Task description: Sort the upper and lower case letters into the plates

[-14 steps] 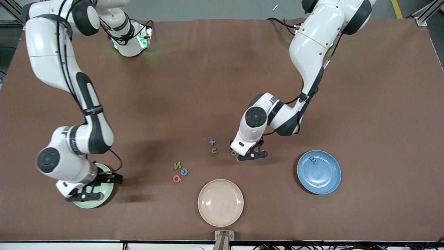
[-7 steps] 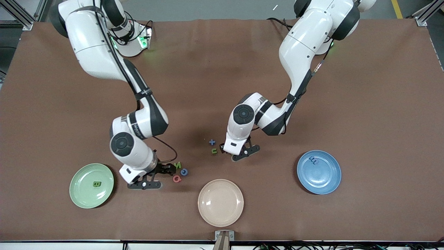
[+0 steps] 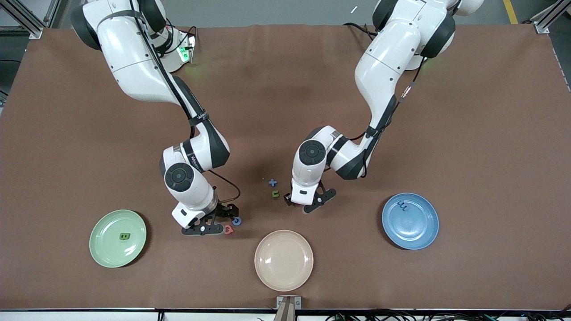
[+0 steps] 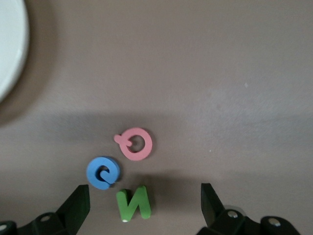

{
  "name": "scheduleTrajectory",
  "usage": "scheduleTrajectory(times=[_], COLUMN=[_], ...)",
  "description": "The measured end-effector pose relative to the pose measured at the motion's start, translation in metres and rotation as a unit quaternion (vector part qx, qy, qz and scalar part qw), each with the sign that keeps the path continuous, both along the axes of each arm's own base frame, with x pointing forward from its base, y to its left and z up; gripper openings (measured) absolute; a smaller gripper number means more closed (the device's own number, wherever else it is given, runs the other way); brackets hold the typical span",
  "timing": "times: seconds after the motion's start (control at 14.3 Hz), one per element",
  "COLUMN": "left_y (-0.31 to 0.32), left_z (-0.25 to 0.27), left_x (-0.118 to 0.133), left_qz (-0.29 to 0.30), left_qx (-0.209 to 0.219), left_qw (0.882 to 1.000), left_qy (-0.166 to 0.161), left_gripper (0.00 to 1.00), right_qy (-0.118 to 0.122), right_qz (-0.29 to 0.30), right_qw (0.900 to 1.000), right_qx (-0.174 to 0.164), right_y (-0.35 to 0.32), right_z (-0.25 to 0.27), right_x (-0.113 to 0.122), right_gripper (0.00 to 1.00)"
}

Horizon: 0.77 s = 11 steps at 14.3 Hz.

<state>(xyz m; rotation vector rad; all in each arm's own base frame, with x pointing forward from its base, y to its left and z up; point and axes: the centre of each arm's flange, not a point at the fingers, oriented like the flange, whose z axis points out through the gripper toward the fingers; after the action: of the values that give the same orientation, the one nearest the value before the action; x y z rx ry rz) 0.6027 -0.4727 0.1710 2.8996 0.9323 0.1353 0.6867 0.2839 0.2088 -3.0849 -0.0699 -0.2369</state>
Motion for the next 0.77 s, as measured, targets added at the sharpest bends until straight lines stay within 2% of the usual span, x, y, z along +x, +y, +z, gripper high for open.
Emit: scheduleTrajectory(times=[0.21, 0.35, 0.42, 0.49, 0.7, 0.77], left_y=[0.001, -0.002, -0.003, -0.003, 0.000, 0.004], left_z=[-0.002, 0.002, 0.004, 0.005, 0.006, 0.009], left_x=[-0.003, -0.004, -0.005, -0.007, -0.006, -0.003], left_qz=[0.009, 0.010, 0.009, 0.009, 0.010, 0.014], left_qx=[0.014, 0.020, 0.024, 0.030, 0.037, 0.041], left_qw=[1.000, 1.000, 0.999, 0.999, 0.999, 0.998], left_qy=[0.016, 0.022, 0.026, 0.032, 0.038, 0.039], left_gripper=[0.62, 0.44, 0.32, 0.28, 0.28, 0.28], right_qy=[0.001, 0.003, 0.005, 0.006, 0.008, 0.008], right_qz=[0.001, 0.004, 0.006, 0.007, 0.006, 0.006], right_qw=[1.000, 1.000, 1.000, 1.000, 1.000, 1.000], right_qx=[0.001, 0.001, 0.001, 0.000, -0.003, -0.003], right_y=[0.008, 0.017, 0.020, 0.021, 0.019, 0.018], right_z=[-0.020, -0.022, -0.024, -0.025, -0.030, -0.030], right_x=[-0.014, -0.020, -0.022, -0.024, -0.025, -0.024], right_gripper=[0.98, 0.96, 0.91, 0.85, 0.80, 0.74])
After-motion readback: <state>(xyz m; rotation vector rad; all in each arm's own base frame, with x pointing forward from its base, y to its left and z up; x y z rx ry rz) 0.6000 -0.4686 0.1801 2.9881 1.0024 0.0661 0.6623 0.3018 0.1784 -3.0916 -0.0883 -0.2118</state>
